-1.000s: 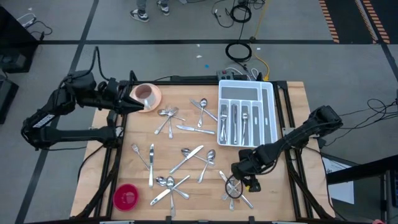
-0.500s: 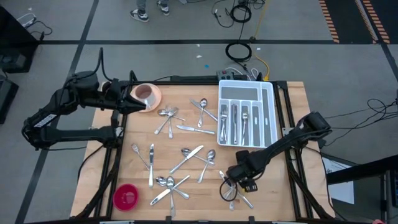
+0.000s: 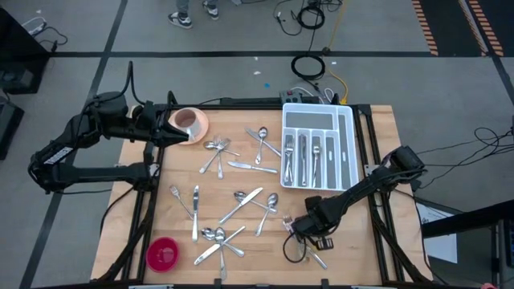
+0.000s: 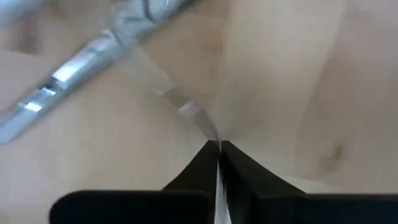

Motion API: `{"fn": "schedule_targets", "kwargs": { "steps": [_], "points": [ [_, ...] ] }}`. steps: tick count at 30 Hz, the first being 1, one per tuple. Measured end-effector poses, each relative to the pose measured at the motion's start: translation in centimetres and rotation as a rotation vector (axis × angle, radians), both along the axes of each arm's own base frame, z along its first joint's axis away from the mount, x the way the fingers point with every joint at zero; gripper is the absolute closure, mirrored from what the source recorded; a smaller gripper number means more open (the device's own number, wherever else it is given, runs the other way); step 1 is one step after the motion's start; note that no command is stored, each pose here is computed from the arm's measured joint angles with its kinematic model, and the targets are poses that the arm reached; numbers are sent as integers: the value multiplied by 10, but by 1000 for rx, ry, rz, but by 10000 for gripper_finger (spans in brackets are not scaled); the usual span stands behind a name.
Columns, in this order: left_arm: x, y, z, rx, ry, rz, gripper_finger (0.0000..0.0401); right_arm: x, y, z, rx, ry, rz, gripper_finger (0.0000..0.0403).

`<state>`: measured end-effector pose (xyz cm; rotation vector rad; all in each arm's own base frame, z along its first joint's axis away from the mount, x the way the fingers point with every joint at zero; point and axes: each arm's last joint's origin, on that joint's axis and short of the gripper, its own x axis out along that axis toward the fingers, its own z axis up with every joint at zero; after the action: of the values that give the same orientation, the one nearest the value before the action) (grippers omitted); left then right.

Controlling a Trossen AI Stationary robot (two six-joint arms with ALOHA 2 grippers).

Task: Sort silverware
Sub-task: Put the silver fork into the white silverware tray

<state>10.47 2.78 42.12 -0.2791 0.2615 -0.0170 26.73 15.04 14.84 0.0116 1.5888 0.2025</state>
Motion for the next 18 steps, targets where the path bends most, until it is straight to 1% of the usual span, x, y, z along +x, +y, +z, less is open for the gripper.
{"fn": "schedule_targets", "kwargs": {
  "steps": [7, 10, 18],
  "points": [
    [0, 1, 0, 38, 1, 17, 354, 5, 2, 13, -17, 7, -61, 401],
    [0, 1, 0, 42, 2, 30, 354, 2, 0, 19, -30, 76, -79, 402],
    [0, 1, 0, 43, 3, 32, 354, -18, -11, 41, -213, 342, -161, 402]
  ]
}}
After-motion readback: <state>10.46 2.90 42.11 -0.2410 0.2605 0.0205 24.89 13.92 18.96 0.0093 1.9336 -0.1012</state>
